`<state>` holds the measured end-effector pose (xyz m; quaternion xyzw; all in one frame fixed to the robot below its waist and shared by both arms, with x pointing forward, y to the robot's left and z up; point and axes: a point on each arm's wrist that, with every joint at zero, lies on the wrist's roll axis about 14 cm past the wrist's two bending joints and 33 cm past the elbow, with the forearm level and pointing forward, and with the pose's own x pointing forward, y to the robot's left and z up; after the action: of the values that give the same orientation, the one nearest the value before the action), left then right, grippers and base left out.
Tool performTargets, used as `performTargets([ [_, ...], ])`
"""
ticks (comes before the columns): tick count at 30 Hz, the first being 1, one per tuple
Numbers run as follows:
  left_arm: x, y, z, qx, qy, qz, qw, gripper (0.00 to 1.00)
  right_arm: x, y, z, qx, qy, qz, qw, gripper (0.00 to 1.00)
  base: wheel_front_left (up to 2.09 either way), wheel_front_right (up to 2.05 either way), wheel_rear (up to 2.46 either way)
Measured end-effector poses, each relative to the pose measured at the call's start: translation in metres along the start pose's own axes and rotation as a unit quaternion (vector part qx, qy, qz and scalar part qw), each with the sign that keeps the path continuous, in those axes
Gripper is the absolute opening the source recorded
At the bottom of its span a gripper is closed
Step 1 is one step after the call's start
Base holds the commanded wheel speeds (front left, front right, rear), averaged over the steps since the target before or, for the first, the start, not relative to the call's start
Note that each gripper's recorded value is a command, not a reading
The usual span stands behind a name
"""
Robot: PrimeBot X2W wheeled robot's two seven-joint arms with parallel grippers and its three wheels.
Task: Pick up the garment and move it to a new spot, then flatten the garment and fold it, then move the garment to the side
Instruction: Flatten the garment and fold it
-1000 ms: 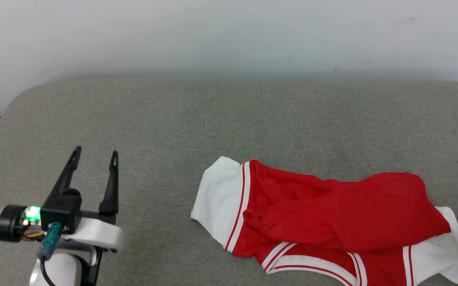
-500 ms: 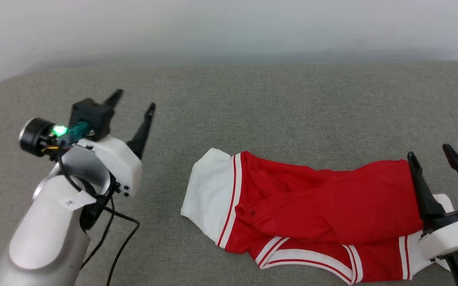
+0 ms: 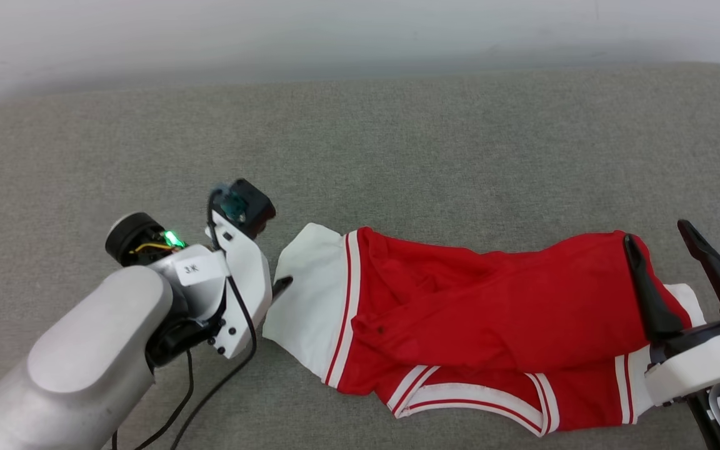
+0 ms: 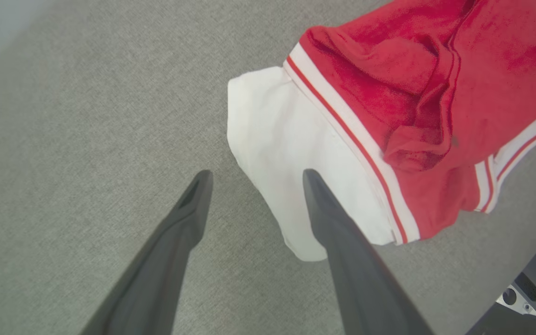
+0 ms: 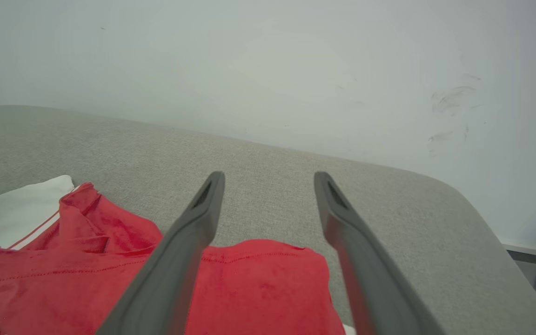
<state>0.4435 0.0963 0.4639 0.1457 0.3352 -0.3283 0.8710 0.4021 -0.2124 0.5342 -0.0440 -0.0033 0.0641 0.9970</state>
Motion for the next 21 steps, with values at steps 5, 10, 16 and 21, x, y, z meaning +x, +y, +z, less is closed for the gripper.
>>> performTargets([
  [5, 0.016, -0.012, -0.033, 0.01, 0.072, -0.031, 0.997, 1.0, 0.005, 0.0, -0.004, 0.0, 0.002, 0.001, 1.0, 1.0, 0.0, 0.0, 0.0],
  [10, 0.032, -0.018, -0.081, 0.024, 0.152, -0.049, 0.987, 1.0, 0.01, -0.002, -0.013, 0.001, 0.012, -0.002, 1.0, 1.0, 0.0, 0.0, 0.0],
  [16, 0.042, -0.017, -0.092, 0.029, 0.158, -0.057, 0.985, 1.0, 0.013, -0.003, -0.023, 0.001, 0.02, -0.002, 1.0, 1.0, 0.0, 0.0, 0.0],
  [21, 0.043, -0.016, -0.07, 0.037, 0.081, -0.049, 0.995, 0.0, 0.013, -0.001, -0.022, 0.001, 0.016, -0.001, 1.0, 1.0, 0.0, 0.0, 0.0],
])
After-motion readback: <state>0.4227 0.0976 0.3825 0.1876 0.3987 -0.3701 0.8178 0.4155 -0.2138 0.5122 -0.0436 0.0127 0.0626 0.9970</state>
